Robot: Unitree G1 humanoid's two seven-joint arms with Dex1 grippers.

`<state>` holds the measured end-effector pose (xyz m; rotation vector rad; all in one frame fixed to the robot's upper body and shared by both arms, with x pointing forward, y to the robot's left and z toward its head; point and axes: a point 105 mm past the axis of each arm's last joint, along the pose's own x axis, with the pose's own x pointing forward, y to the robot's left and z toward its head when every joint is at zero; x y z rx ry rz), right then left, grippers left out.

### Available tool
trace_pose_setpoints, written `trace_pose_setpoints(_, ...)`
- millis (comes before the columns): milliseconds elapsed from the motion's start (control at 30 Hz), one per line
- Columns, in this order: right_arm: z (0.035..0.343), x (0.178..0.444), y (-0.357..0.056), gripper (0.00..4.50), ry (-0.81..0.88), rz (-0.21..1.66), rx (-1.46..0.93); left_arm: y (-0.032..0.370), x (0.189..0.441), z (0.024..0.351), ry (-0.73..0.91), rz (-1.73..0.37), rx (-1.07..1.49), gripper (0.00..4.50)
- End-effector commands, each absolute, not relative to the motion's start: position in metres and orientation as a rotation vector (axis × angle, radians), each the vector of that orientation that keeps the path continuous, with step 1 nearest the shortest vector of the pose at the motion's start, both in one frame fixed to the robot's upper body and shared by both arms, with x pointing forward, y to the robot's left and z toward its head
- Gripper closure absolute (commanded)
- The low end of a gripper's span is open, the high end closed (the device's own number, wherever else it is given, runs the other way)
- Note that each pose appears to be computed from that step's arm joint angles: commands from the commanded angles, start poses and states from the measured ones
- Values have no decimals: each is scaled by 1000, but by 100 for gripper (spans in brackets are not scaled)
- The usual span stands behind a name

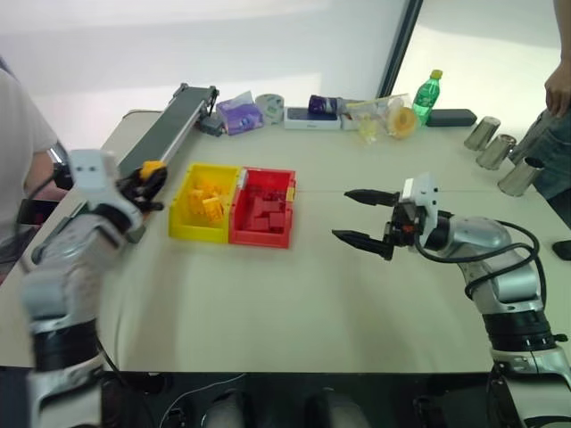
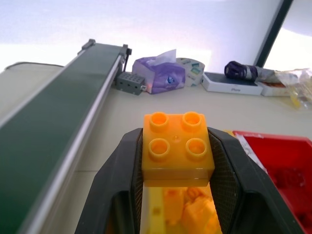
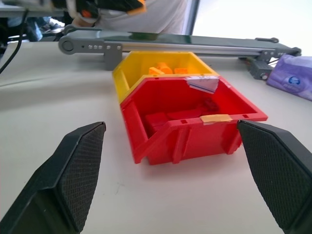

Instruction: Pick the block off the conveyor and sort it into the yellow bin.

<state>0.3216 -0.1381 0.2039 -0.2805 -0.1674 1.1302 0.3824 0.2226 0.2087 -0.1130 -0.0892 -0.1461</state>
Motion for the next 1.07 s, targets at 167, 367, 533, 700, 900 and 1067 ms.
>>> trace_pose_setpoints(167, 216, 314, -140, 0, -219, 1099, -302, 187, 411, 209, -121, -180, -78, 321)
trace_pose_setpoints(367, 212, 313, -144, 0, -214, 1088, -301, 201, 422, 212, -121, -116, -47, 23)
trace_pose_setpoints(533, 211, 313, -143, 0, -214, 1092, -302, 217, 413, 227, -180, -118, -41, 5)
trace_pose_setpoints(700, 211, 314, -145, 0, -209, 1099, -304, 234, 375, 239, -232, -243, -3, 5)
trace_pose_setpoints(900, 210, 316, -145, 0, -199, 1119, -311, 259, 312, 229, -162, -401, 64, 5)
trace_pose_setpoints(1067, 211, 318, -145, 0, -195, 1137, -322, 283, 276, 227, -99, -427, 84, 5)
